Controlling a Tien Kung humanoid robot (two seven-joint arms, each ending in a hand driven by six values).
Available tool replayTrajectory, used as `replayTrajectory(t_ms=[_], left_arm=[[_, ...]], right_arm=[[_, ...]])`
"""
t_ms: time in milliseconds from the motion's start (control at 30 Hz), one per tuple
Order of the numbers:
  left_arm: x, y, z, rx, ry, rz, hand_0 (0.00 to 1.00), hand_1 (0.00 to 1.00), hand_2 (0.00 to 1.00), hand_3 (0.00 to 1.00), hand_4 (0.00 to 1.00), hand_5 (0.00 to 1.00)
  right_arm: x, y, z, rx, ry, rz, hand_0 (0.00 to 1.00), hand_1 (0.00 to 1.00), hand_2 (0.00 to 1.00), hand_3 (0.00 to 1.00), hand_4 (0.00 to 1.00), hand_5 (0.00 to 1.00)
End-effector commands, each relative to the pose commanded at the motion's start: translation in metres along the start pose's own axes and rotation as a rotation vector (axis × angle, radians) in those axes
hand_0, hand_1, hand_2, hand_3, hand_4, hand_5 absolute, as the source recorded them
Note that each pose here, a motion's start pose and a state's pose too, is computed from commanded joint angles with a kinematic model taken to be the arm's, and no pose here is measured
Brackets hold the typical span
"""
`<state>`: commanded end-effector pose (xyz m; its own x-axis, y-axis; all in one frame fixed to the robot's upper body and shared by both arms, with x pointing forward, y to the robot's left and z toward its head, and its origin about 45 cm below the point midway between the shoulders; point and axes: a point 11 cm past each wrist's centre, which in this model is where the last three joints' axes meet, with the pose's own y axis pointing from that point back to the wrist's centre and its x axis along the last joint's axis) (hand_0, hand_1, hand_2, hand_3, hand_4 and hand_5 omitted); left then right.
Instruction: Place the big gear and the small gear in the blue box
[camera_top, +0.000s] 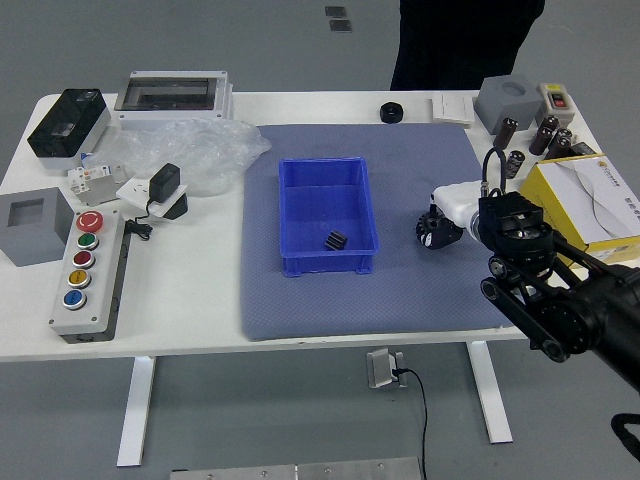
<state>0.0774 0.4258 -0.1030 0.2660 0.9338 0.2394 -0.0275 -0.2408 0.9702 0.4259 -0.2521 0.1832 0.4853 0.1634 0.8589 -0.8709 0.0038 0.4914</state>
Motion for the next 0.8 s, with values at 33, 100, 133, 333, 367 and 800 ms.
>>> replayTrajectory(t_ms=[33,100,133,333,367,800], left_arm=[[0.0,0.0,0.0,0.0,0.0,0.0,0.817,0.82,0.82,0.782,0.527,0.137],[0.0,0.0,0.0,0.0,0.0,0.001,0.817,0.82,0.82,0.782,0.527,0.137],[0.001,0.0,0.0,0.0,0.0,0.001,0.817,0.82,0.82,0.782,0.527,0.137],[0.002,0.0,-0.001,0.002,0.0,0.004,0.817,0.82,0.82,0.783,0.527,0.138],[0.003,0.0,-0.001,0.002,0.0,0.005,0.817,0.82,0.82,0.783,0.527,0.138],[0.003,0.0,-0.004,0.008,-0.012,0.006,0.817,0.82,0.82,0.781,0.526,0.139]], right_arm=[[0.002,0.001,0.001,0.0,-0.004,0.007,0.378,0.395,0.42,0.569,0.487,0.399],[0.008,0.003,0.002,-0.001,-0.012,0.024,0.378,0.395,0.42,0.569,0.487,0.399],[0.012,0.004,0.003,-0.001,-0.015,0.035,0.378,0.395,0.42,0.569,0.487,0.399],[0.044,0.019,0.005,0.014,-0.045,0.122,0.383,0.394,0.419,0.565,0.475,0.403],[0.049,0.021,0.004,0.019,-0.05,0.137,0.383,0.394,0.419,0.565,0.475,0.403],[0.095,0.04,-0.064,0.193,-0.072,0.246,0.401,0.397,0.417,0.562,0.462,0.394]])
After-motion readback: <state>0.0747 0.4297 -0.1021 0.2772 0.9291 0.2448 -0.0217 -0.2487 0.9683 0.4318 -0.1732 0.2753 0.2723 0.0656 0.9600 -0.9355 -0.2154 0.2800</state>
